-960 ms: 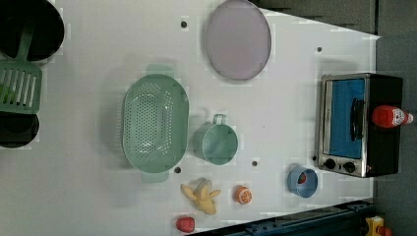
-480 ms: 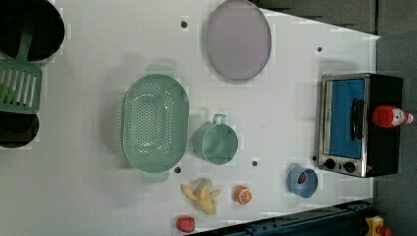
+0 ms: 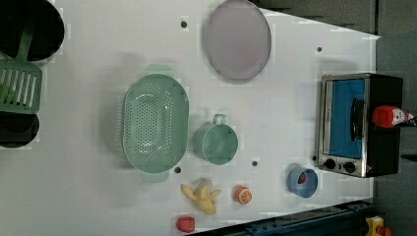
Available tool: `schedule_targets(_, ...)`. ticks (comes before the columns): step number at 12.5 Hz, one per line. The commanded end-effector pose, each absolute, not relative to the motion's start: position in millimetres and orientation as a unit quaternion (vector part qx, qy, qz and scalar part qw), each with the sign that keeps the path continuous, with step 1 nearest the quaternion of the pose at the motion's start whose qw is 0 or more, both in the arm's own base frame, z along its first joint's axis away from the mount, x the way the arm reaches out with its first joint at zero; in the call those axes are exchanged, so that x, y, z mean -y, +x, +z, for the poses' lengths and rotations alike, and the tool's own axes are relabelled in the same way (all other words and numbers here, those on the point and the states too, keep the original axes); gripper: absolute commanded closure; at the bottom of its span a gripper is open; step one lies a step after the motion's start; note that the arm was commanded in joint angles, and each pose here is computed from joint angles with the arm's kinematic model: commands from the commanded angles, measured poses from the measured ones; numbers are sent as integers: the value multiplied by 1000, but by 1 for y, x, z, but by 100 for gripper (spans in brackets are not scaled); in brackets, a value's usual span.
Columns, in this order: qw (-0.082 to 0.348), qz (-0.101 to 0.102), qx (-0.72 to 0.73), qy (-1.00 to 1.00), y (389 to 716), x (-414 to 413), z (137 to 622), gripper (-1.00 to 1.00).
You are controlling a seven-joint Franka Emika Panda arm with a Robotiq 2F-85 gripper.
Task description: Pick Ketchup from oven and place it on table.
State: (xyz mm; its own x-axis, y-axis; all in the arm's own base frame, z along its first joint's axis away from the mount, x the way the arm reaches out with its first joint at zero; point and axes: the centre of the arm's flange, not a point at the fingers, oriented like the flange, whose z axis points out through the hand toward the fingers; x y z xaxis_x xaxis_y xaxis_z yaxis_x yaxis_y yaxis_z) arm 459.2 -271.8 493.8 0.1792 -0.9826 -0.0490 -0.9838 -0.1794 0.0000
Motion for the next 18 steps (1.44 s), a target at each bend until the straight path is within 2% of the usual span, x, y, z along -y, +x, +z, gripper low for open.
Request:
schedule_targets(1, -7, -58, -671, -739, 476, 332, 489, -100)
schedule_targets(3, -26, -52, -680, -731, 484, 348, 471, -100)
schedule_targets(4, -30, -41, -693, -720, 488, 360, 453, -100)
schedule_targets(6, -10, -23, -713, -700, 493, 367, 421, -100)
schedule_targets(8, -23, -35, -714, -699, 501, 373, 398, -100)
schedule_targets(12, -17, -13, -727, -686, 501, 376, 368, -100)
schedule_targets(14, -17, -14, -727, -687, 502, 376, 368, -37)
schedule_targets(15, -14, -18, -724, -689, 505, 374, 372, -24)
schedule_targets(16, -15, -18, -725, -689, 504, 375, 372, -24)
schedule_targets(17, -11, -29, -720, -693, 511, 371, 385, -24)
schedule_targets(18, -5, -52, -710, -702, 524, 366, 415, -24)
